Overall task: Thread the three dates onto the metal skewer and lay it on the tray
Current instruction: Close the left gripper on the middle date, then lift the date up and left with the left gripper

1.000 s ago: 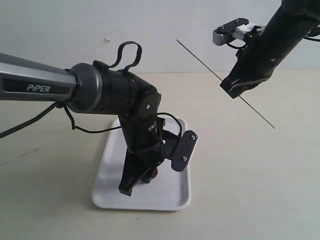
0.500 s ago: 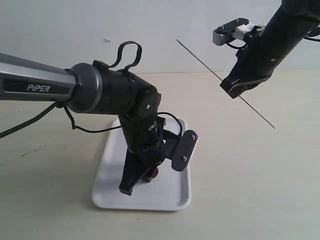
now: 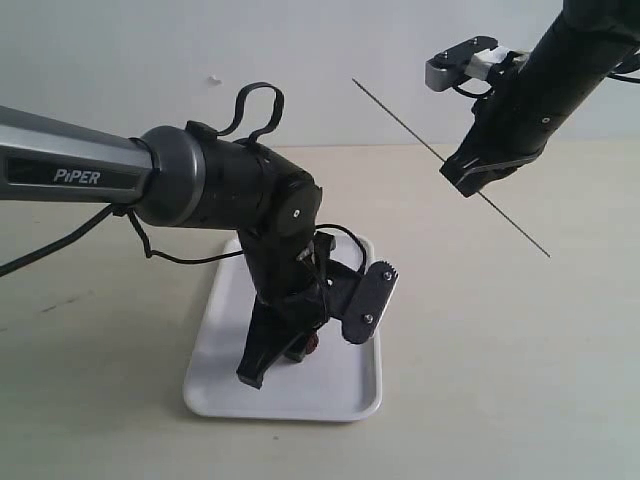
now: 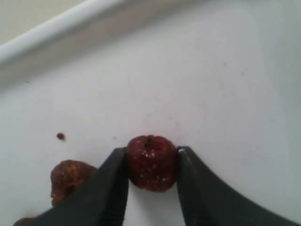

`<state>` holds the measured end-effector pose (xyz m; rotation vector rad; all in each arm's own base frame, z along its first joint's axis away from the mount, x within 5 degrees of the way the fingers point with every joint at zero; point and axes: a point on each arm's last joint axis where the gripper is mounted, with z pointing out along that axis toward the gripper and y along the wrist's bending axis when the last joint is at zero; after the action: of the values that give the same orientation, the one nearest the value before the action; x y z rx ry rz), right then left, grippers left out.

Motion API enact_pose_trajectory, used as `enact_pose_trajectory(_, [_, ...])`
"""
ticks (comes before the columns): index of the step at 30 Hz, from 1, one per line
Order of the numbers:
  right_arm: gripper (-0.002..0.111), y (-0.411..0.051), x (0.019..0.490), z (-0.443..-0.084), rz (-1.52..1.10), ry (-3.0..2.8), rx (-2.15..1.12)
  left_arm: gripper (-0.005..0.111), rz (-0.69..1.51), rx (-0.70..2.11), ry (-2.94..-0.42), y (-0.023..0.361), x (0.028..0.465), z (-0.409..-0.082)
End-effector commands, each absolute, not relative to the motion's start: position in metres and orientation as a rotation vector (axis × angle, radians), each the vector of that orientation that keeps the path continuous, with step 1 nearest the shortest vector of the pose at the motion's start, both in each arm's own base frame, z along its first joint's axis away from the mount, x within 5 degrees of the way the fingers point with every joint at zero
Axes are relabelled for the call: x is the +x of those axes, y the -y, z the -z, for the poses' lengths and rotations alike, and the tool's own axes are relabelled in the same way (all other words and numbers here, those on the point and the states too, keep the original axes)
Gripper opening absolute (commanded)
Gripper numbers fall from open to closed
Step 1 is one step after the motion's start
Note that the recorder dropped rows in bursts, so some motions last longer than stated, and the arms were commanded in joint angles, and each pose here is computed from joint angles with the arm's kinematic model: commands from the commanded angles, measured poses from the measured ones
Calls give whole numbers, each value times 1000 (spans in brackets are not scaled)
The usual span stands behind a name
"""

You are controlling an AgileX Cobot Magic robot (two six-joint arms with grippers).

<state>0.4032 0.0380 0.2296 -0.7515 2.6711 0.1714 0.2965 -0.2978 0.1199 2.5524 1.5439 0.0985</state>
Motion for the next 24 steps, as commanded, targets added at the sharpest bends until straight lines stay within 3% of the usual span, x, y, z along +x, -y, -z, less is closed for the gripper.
enact_pose_trajectory(1, [0, -37, 403, -232, -171, -2655, -752, 35, -100, 2547, -1530, 300, 296, -122])
enact_pose_trajectory(14, [0, -37, 403, -232, -171, -2655, -752, 35, -97, 2523, -1565, 300, 296, -123])
enact_pose_trajectory(24, [0, -37, 403, -233, -174, -2655, -750, 35, 3, 2347, -1684, 294, 299, -156])
